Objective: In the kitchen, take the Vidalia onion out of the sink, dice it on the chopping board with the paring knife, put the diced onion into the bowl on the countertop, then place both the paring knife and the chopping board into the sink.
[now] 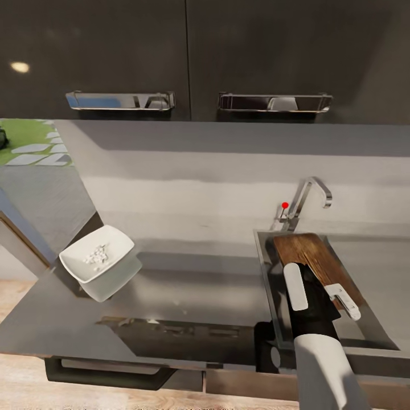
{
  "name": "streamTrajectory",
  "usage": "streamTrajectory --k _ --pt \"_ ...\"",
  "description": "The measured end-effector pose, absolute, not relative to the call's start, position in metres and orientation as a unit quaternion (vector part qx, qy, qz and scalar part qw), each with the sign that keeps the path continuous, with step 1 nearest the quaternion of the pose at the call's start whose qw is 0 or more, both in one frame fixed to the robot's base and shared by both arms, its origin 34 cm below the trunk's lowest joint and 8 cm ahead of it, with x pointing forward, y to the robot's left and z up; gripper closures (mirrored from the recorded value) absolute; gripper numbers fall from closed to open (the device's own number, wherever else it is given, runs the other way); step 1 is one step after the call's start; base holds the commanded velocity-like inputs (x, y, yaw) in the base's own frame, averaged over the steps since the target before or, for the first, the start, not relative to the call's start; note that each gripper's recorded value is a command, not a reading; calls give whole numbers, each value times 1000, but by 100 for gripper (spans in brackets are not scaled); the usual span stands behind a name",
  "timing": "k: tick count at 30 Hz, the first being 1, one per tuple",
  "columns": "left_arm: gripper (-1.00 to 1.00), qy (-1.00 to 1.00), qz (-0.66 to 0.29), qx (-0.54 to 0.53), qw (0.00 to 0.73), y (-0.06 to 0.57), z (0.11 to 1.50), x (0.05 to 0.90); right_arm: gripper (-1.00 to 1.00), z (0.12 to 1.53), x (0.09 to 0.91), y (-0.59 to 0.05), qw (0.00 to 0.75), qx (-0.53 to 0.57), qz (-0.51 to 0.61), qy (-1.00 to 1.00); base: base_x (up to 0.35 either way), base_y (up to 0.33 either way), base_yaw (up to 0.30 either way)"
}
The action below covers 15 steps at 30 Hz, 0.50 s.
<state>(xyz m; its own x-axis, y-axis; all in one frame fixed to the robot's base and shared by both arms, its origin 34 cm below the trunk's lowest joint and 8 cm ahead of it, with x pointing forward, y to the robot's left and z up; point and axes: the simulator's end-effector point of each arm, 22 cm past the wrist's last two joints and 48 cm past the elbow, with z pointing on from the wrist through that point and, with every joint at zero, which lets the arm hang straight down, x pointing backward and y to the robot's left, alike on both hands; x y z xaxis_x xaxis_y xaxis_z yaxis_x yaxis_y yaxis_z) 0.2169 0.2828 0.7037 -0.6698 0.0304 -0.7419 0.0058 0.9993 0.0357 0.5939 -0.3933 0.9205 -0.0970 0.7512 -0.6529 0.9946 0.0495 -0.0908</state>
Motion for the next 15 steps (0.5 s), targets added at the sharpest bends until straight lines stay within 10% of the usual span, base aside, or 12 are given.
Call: streamTrajectory --k 15 --pt "-100 918 15 10 395 283 701 210 100 900 588 -390 205 625 -284 697 84 -76 0"
